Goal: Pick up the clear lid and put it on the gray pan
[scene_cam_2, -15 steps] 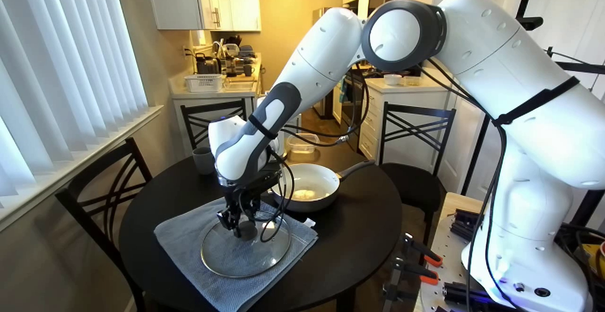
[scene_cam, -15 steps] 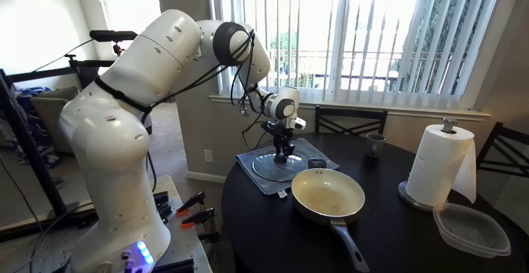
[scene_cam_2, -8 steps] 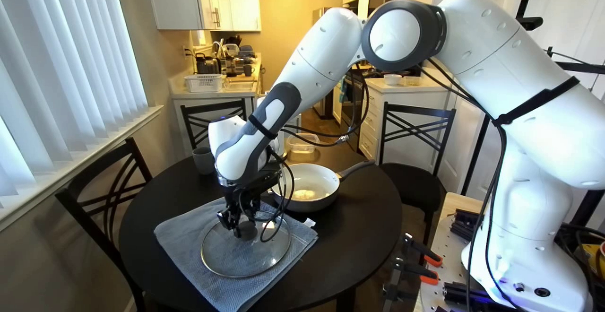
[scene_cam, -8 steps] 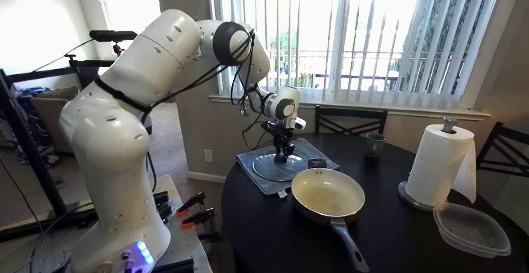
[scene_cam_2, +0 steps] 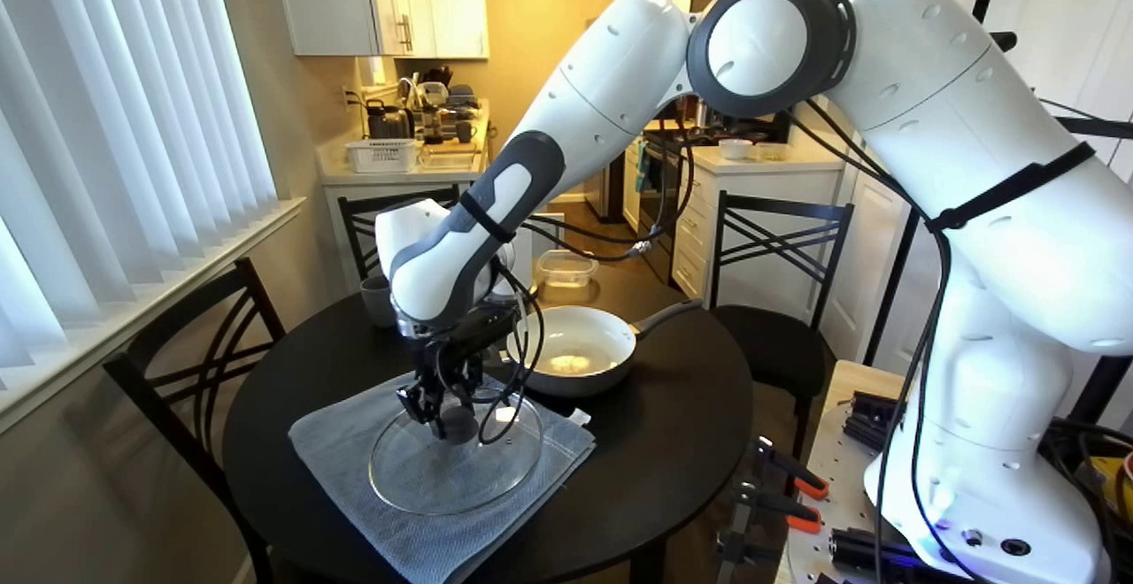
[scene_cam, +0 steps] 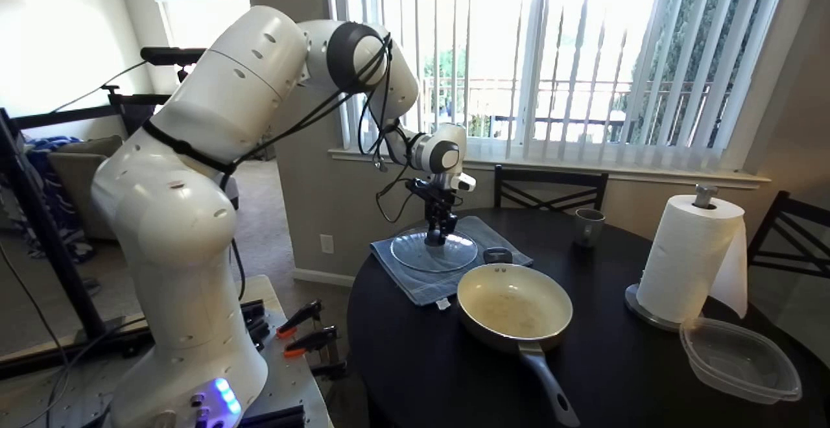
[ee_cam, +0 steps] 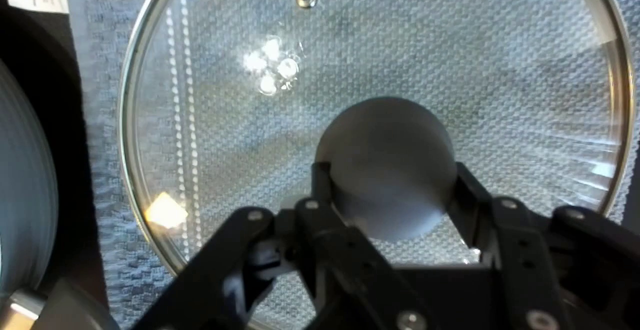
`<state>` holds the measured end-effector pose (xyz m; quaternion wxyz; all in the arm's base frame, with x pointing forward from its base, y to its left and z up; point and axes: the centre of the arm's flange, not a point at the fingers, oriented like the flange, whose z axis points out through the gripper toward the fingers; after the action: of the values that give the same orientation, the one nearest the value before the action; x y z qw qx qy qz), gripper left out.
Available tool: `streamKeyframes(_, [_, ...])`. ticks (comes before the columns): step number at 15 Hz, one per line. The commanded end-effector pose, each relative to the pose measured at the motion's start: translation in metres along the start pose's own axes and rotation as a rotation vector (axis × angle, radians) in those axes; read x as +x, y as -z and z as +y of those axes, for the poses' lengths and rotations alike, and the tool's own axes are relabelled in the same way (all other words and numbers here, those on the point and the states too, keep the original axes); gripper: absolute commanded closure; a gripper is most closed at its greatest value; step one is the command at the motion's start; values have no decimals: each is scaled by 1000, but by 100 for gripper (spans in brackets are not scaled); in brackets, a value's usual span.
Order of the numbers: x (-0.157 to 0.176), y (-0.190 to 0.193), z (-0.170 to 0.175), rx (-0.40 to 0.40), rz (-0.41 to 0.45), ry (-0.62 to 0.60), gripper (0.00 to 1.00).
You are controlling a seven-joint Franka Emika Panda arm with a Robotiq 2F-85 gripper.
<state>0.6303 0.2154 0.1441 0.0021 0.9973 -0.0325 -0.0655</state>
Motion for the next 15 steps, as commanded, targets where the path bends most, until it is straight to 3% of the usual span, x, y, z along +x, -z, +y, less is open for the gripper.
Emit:
streamKeyframes(1, [-20,48,-3,-2,-15,-33,67])
streamKeyframes(6, [-31,86,35,16,31,-115,67])
streamKeyframes(12, [-56,125,135,100,107,-284,67])
streamKeyframes(15, [-64,127,181,118,99,-375,67])
